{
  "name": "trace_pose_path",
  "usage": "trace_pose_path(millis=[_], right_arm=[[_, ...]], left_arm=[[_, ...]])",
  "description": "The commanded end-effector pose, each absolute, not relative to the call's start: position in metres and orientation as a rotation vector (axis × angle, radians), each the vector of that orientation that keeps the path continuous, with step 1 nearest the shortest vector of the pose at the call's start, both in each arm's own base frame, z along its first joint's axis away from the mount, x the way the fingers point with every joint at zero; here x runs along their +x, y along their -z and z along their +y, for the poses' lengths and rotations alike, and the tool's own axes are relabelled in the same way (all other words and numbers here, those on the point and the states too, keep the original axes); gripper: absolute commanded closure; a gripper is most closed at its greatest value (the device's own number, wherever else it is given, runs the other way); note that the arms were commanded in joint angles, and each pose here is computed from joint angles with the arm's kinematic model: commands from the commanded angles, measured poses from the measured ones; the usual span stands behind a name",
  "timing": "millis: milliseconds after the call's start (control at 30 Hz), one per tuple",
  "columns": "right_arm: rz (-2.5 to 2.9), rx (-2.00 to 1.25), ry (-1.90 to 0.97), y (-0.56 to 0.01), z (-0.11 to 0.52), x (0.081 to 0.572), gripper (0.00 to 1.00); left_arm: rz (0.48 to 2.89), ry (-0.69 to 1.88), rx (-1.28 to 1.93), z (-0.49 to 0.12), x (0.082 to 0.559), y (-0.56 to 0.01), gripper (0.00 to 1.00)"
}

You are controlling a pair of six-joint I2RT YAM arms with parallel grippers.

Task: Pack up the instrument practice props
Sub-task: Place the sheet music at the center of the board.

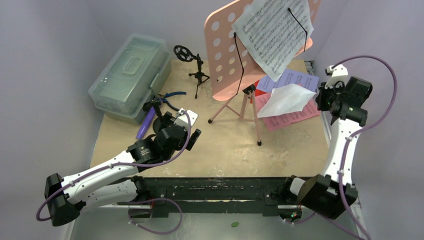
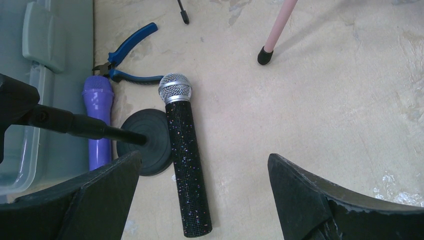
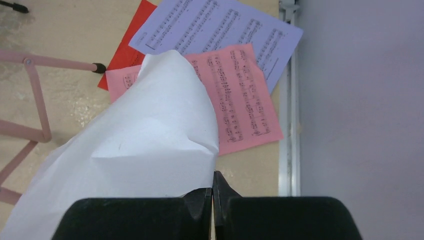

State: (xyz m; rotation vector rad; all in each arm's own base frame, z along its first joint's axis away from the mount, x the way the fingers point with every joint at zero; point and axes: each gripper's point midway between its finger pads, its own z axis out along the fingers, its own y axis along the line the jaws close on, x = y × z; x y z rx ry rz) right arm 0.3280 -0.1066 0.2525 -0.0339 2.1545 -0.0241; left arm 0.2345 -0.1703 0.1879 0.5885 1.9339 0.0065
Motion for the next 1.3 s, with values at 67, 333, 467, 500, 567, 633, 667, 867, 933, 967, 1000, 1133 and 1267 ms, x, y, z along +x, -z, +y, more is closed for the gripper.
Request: trace_pose_path(millis=[67,333,467,500,567,633,667,867,933,967,1000,1133,1267], right_arm=[[2.003,-0.403,0.378,-0.317,-0.106,0.279,1.0],[1.91,-0.39,0.655,-0.358,-0.117,0.235,1.0],[1.922,-0.36,0.753,-0.354,-0.132,0.231,1.0],[1.924,-0.355,0.784,-0.355,-0.137,0.23,1.0],[1.94,-0.358,0.82,-0.355,-0.143,0.231,1.0],[1.962,-0.375,0.821,-0.352,-0.146,0.235,1.0],[1.974,-0.386,0.796,-0.348,-0.145,0.239,1.0],[2.053,-0.287,0.537,-0.296,-0.141,0.283,1.0],[2.081,-0.231,0.447,-0.276,-0.142,0.302,1.0],[2.094,-0.186,0.401,-0.267,-0.142,0.31,1.0],[2.106,-0.163,0.371,-0.258,-0.144,0.319,1.0],[2.17,-0.104,0.247,-0.22,-0.142,0.353,1.0],[2.169,-0.052,0.161,-0.206,-0.135,0.38,1.0]], left_arm=[[1.926,0.006,0.575,-0.171,0.237,-0.188,0.03],[1.926,0.01,0.574,-0.171,0.237,-0.19,0.03],[1.923,0.017,0.571,-0.171,0.236,-0.191,0.03],[1.923,0.02,0.572,-0.172,0.236,-0.191,0.03],[1.924,0.024,0.574,-0.172,0.236,-0.19,0.03],[1.925,0.024,0.578,-0.173,0.236,-0.19,0.03],[1.926,0.022,0.578,-0.173,0.236,-0.19,0.03],[1.929,0.02,0.578,-0.173,0.236,-0.189,0.03],[1.928,0.017,0.575,-0.172,0.236,-0.189,0.03],[1.928,0.016,0.575,-0.172,0.236,-0.189,0.03],[1.929,0.015,0.575,-0.172,0.236,-0.188,0.03],[1.932,0.014,0.577,-0.173,0.237,-0.187,0.03],[1.934,0.011,0.578,-0.172,0.237,-0.187,0.03]])
